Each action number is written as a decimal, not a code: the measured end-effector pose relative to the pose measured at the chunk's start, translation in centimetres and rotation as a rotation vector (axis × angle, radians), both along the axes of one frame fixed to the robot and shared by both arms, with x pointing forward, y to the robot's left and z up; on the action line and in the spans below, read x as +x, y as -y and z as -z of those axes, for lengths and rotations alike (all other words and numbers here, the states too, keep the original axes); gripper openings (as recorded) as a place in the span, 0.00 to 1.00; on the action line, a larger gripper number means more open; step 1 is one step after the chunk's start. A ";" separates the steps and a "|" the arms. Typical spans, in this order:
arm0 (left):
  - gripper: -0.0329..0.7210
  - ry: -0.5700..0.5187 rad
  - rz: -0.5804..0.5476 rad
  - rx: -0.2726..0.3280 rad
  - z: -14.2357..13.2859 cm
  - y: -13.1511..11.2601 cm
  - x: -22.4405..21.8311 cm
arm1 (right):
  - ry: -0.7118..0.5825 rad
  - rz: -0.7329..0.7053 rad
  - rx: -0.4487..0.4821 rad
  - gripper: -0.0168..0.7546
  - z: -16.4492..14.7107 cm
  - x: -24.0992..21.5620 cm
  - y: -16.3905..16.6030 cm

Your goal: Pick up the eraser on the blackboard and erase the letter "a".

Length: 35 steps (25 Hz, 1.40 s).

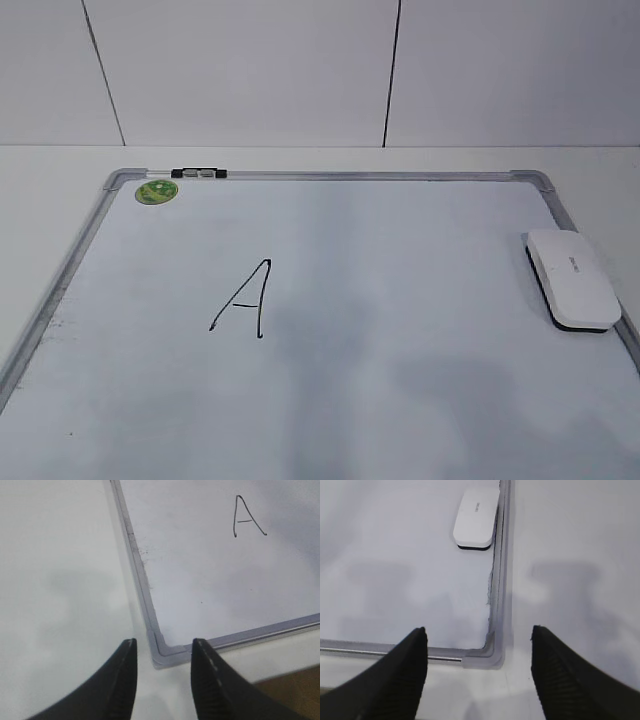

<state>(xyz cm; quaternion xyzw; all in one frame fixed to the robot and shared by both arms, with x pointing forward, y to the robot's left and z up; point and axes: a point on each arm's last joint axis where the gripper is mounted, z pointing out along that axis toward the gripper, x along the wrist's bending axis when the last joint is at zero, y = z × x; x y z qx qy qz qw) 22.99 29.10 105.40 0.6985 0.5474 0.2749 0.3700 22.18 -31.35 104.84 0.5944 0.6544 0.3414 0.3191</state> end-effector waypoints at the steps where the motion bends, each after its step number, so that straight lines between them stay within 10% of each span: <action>1: 0.41 0.013 -0.005 0.002 0.0 0.0 0.1 | 0.012 -0.001 0.001 0.70 0.0 0.1 0.0; 35: 0.37 0.099 -0.017 0.000 0.3 -0.2 0.2 | 0.057 -0.004 -0.006 0.70 0.3 0.7 -0.1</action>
